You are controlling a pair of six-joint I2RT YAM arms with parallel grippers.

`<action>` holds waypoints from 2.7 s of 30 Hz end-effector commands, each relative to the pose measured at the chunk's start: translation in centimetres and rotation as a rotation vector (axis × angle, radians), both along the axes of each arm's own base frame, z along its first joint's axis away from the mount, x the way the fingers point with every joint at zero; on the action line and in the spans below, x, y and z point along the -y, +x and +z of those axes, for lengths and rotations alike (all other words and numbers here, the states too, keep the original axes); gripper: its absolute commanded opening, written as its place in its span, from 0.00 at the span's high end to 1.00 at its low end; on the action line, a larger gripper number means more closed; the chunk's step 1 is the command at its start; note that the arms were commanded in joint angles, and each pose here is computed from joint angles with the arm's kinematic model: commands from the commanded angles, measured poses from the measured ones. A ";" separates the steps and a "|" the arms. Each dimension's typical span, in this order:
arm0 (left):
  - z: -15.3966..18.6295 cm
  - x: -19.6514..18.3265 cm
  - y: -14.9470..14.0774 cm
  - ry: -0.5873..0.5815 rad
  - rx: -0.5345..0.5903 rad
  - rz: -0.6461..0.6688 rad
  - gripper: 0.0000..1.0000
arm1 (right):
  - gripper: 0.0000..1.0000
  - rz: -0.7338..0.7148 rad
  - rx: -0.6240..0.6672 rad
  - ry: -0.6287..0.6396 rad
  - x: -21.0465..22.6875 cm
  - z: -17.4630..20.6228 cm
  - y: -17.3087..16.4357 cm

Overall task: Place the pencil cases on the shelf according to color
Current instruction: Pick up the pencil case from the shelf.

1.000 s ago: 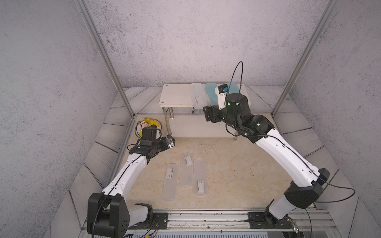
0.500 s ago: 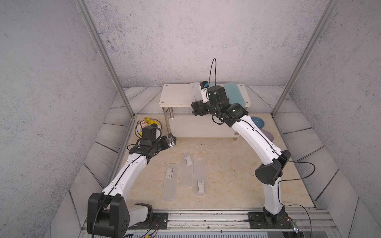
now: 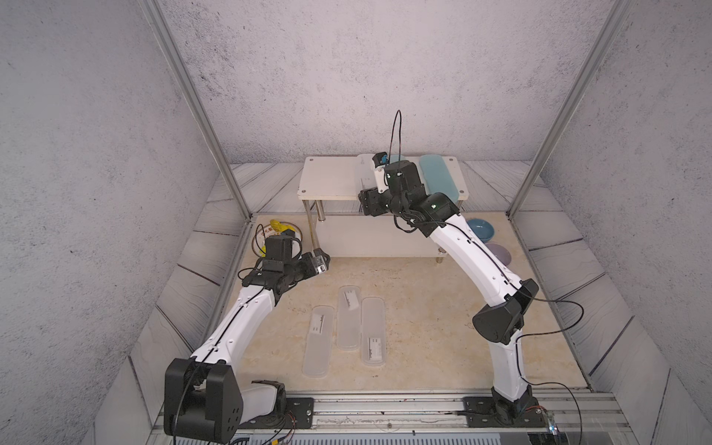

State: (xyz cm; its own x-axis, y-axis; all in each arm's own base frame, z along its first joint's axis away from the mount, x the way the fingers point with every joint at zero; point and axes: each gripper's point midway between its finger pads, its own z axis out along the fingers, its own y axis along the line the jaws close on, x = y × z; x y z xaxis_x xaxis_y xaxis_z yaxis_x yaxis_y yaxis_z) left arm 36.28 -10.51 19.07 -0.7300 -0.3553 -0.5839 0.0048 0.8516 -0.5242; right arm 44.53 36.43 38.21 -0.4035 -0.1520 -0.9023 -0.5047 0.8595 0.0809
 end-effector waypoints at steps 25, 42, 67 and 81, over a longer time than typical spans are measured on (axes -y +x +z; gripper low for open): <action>18.3 7.0 5.1 -0.565 0.363 -0.253 0.01 | 0.25 0.132 -0.005 0.138 2.5 5.1 -9.6; 20.4 10.1 7.5 -0.637 0.399 -0.250 0.02 | 0.28 0.112 0.011 0.139 11.3 3.0 -17.9; 18.8 13.1 10.2 -0.615 0.352 -0.186 0.37 | 0.34 0.045 -0.020 0.108 16.4 -0.8 -21.5; 19.5 12.4 8.4 -0.608 0.351 -0.175 0.52 | 0.35 0.036 -0.039 0.107 16.6 -2.1 -21.7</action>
State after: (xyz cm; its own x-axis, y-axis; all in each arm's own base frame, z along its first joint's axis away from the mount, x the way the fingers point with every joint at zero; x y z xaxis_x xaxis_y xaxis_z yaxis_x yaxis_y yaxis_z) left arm 45.73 -23.27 36.19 -0.6598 -0.5833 -0.4738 0.2993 0.3745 -0.8776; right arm 23.00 20.34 35.87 -0.4365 -0.0908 -0.8951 -0.5436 0.8194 0.1820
